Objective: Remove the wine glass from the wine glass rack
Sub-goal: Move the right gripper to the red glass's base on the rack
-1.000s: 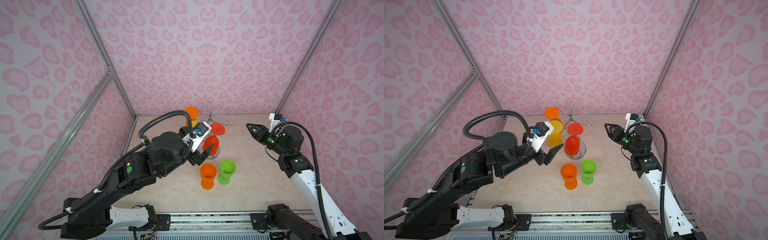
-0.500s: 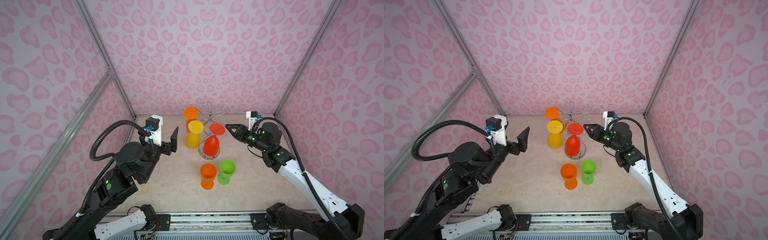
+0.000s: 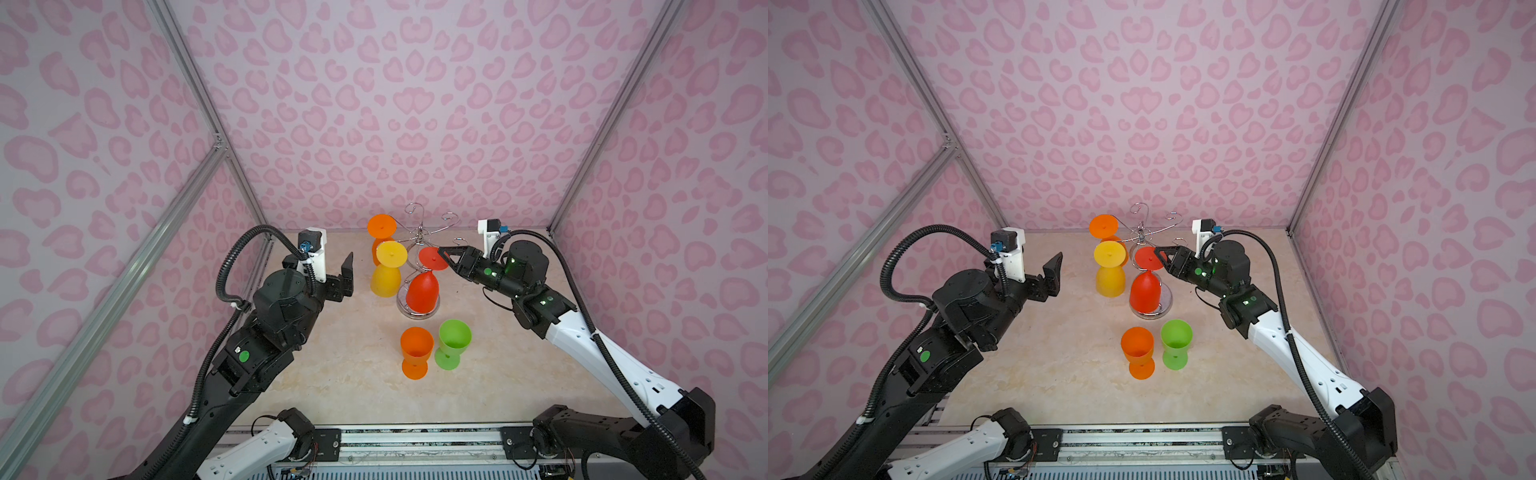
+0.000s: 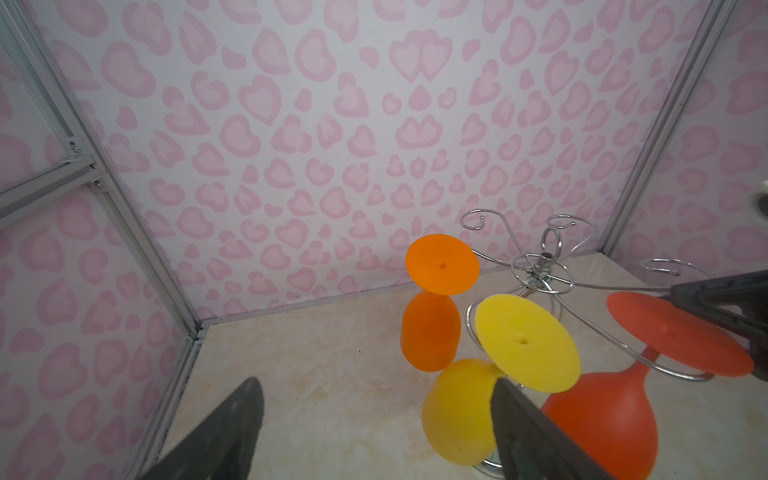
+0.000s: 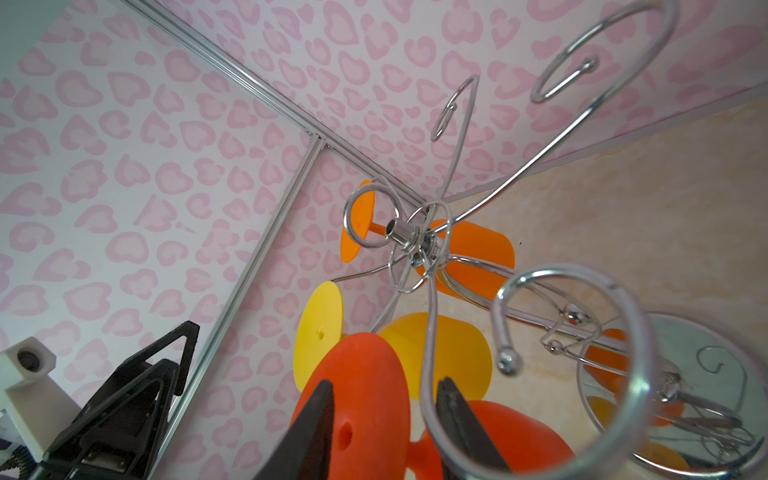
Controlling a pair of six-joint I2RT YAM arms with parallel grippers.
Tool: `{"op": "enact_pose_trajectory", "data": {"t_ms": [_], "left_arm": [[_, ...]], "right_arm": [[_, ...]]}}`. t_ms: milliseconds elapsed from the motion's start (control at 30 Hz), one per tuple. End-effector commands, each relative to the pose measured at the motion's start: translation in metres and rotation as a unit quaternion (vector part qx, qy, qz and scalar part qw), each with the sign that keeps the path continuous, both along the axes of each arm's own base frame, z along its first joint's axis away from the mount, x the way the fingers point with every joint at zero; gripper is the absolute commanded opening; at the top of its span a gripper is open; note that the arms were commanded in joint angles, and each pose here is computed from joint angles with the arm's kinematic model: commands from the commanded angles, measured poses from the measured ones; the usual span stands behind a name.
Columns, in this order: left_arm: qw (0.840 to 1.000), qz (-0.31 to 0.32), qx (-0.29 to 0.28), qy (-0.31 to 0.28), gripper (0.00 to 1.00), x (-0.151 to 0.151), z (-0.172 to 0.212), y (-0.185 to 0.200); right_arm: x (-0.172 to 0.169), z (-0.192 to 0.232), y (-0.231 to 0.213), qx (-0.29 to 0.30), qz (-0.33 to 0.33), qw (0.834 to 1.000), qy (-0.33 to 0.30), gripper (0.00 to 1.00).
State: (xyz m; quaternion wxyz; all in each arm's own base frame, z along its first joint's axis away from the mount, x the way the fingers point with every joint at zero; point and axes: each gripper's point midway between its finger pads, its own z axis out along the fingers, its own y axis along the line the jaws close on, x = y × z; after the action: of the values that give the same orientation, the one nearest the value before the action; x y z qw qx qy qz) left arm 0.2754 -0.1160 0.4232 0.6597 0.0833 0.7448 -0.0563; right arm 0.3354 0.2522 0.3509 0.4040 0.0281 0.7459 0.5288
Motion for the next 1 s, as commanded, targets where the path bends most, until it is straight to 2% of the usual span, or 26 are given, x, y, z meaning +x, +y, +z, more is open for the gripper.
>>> {"op": "enact_pose_trajectory", "data": {"t_ms": [0, 233, 400, 700, 967], "left_arm": [[0.999, -0.020, -0.030, -0.004, 0.87, 0.006, 0.003, -0.007], [0.999, -0.030, -0.041, 0.013, 0.87, 0.015, -0.010, -0.010], [0.998, -0.038, -0.044, 0.023, 0.87, 0.019, -0.018, -0.013], [0.997, -0.046, -0.042, 0.038, 0.87, 0.023, -0.029, -0.016], [0.997, -0.046, -0.042, 0.044, 0.87, 0.023, -0.033, -0.015]], "right_arm": [[0.001, 0.007, 0.003, 0.011, 0.002, 1.000, -0.009, 0.36], [0.003, 0.005, 0.001, 0.007, -0.004, 1.000, -0.007, 0.19], [0.004, 0.005, 0.001, 0.005, -0.007, 1.000, -0.005, 0.11], [0.001, 0.012, -0.002, 0.007, -0.008, 1.000, -0.005, 0.03], [0.003, 0.017, -0.005, 0.042, -0.001, 0.999, 0.012, 0.00]]}}
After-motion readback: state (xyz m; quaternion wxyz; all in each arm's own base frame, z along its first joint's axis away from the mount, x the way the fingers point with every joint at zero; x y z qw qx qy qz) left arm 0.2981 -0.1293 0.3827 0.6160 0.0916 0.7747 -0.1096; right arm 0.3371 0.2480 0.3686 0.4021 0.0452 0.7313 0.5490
